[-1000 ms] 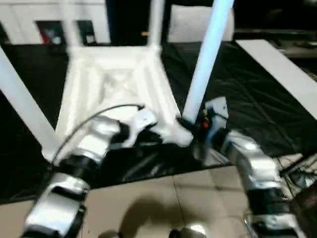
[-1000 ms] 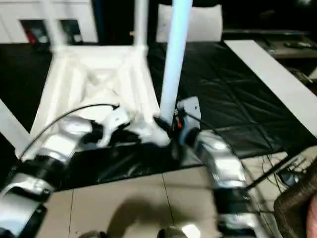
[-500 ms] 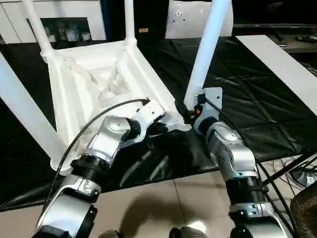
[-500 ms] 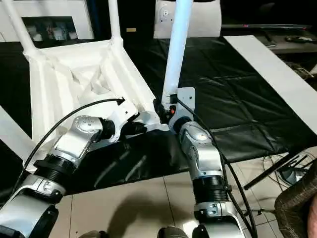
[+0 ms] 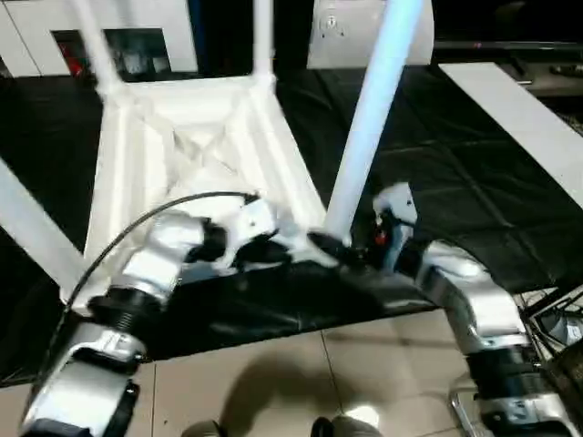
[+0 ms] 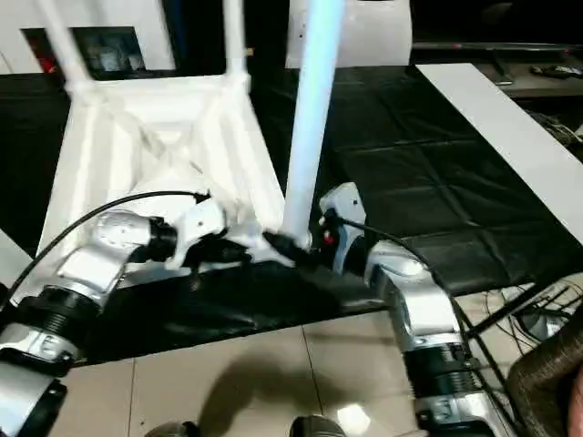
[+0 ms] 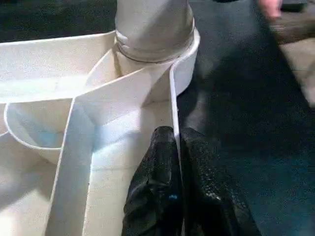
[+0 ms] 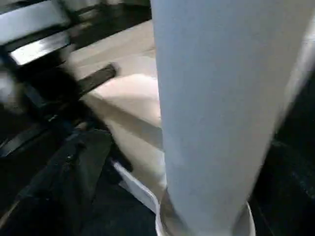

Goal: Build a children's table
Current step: Rotate leg to tighten

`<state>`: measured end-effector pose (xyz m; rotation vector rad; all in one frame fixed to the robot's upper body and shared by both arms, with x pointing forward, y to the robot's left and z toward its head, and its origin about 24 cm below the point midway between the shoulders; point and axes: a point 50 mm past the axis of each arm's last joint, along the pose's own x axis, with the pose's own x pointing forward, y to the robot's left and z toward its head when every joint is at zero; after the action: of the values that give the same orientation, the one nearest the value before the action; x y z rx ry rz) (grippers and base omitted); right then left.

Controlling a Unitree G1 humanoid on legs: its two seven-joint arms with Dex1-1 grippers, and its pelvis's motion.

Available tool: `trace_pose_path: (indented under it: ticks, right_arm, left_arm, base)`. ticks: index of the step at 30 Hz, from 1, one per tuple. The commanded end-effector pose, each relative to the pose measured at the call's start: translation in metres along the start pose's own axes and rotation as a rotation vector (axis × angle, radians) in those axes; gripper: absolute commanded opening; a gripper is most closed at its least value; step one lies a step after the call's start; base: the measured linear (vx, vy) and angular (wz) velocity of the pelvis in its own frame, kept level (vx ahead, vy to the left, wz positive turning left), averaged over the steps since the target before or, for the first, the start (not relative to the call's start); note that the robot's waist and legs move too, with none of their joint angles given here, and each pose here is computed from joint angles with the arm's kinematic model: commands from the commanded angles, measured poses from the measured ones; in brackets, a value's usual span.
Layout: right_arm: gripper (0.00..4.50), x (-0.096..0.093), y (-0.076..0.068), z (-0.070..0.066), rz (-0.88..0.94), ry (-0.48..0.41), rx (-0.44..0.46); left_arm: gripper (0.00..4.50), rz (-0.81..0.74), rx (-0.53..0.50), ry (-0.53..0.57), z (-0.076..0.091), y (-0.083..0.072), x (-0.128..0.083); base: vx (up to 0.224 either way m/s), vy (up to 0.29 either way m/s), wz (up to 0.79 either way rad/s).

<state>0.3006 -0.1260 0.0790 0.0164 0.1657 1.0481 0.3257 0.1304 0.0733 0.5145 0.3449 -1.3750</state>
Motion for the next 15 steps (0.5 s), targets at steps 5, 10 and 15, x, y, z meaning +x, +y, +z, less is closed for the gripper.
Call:
trace_pose_path:
  ticks: [5,10,15]
  right_arm:
    - [4.09,-0.010,0.009,0.003,0.276,0.039,0.017]
    - [3.63,-0.017,0.007,-0.002,0.342,0.088,0.015]
    - [3.12,-0.021,0.003,-0.003,0.382,0.124,0.001]
  left_arm:
    - [0.00,-0.218,0.098,0.068,0.000,-0.008,0.000]
    - [0.00,-0.274,0.123,0.078,0.000,-0.008,-0.002]
    - [0.00,-0.327,0.153,0.094,0.000,-0.008,-0.003]
  base:
    - [0.000,0.000,0.00]
    - [0.000,0.000,0.00]
    - [0.000,0.000,0.00]
